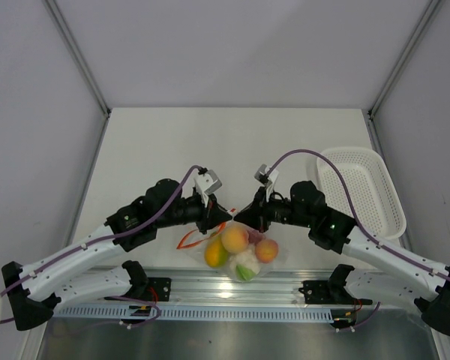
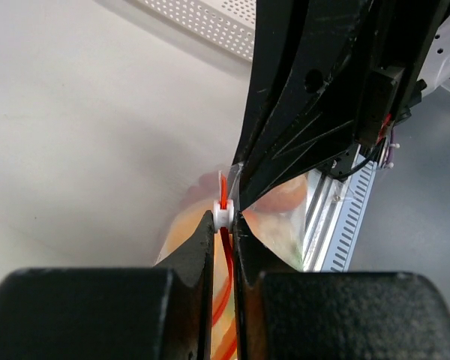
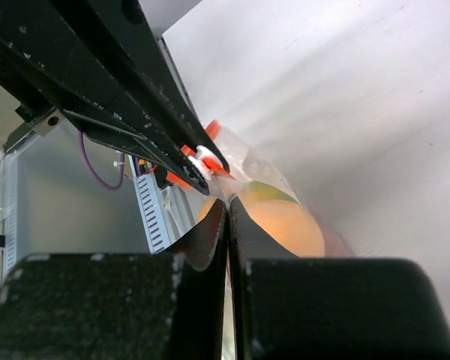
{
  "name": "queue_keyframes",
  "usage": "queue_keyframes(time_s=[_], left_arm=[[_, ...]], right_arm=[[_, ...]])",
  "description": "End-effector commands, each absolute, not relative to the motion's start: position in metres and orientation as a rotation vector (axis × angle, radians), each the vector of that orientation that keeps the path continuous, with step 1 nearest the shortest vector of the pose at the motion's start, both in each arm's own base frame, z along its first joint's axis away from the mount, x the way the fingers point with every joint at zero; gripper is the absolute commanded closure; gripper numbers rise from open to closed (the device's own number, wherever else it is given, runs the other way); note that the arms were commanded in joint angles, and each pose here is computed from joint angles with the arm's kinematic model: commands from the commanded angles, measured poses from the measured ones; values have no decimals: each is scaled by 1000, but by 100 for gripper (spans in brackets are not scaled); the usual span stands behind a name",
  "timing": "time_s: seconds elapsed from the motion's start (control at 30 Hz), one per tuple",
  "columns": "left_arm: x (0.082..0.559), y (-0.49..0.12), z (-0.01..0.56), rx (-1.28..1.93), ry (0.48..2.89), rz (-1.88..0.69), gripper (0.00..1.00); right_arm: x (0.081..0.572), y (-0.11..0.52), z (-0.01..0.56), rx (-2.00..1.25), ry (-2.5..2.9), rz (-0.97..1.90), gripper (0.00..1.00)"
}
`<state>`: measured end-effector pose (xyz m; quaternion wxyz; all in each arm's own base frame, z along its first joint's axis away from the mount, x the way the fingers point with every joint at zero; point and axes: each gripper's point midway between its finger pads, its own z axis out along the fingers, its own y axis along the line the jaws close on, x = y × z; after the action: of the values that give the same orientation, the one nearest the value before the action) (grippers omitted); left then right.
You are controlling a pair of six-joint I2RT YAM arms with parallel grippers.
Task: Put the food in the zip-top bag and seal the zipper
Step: Zip the zipper food storage bag at the center of the board.
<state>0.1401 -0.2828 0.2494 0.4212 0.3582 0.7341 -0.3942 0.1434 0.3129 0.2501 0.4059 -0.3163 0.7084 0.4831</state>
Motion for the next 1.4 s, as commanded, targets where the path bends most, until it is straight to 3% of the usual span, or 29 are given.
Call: queue_keyframes(time_s=[0.0, 0.17, 0.23, 0.27, 0.3, 0.37, 0.43, 0.83, 1.03, 1.07, 1.13, 1.27, 1.37], left_arm=[[131, -279, 238, 900, 1878, -1016, 99], [126, -279, 247, 929, 1835, -1041, 99], [125, -278, 252, 938, 1820, -1039, 99], [125, -278, 252, 941, 1818, -1040, 99], [124, -278, 255, 946, 1810, -1047, 99], [122, -279, 258, 951, 1794, -1060, 99], [118, -282, 261, 970, 1777, -1086, 99], [111, -280, 265, 998, 1743, -1117, 99], [109, -280, 263, 1007, 1738, -1123, 99], [110, -281, 262, 1007, 1740, -1123, 99], [112, -282, 260, 998, 1753, -1115, 100], [120, -277, 253, 951, 1792, -1060, 58], [126, -270, 242, 898, 1813, -1022, 35]], right_arm=[[161, 317, 295, -672, 1634, 1248, 100], [144, 323, 288, -867, 1656, 1261, 100], [130, 320, 275, -983, 1680, 1265, 86], [130, 318, 276, -1003, 1673, 1254, 67], [125, 316, 271, -1051, 1678, 1246, 60], [120, 313, 271, -1098, 1669, 1246, 47], [118, 315, 268, -1148, 1659, 1257, 46], [122, 335, 244, -1264, 1702, 1328, 64], [123, 335, 247, -1262, 1679, 1366, 86], [123, 336, 249, -1260, 1674, 1373, 100], [121, 336, 255, -1250, 1657, 1390, 100], [123, 334, 261, -1198, 1651, 1399, 100], [125, 330, 263, -1163, 1654, 1408, 100]])
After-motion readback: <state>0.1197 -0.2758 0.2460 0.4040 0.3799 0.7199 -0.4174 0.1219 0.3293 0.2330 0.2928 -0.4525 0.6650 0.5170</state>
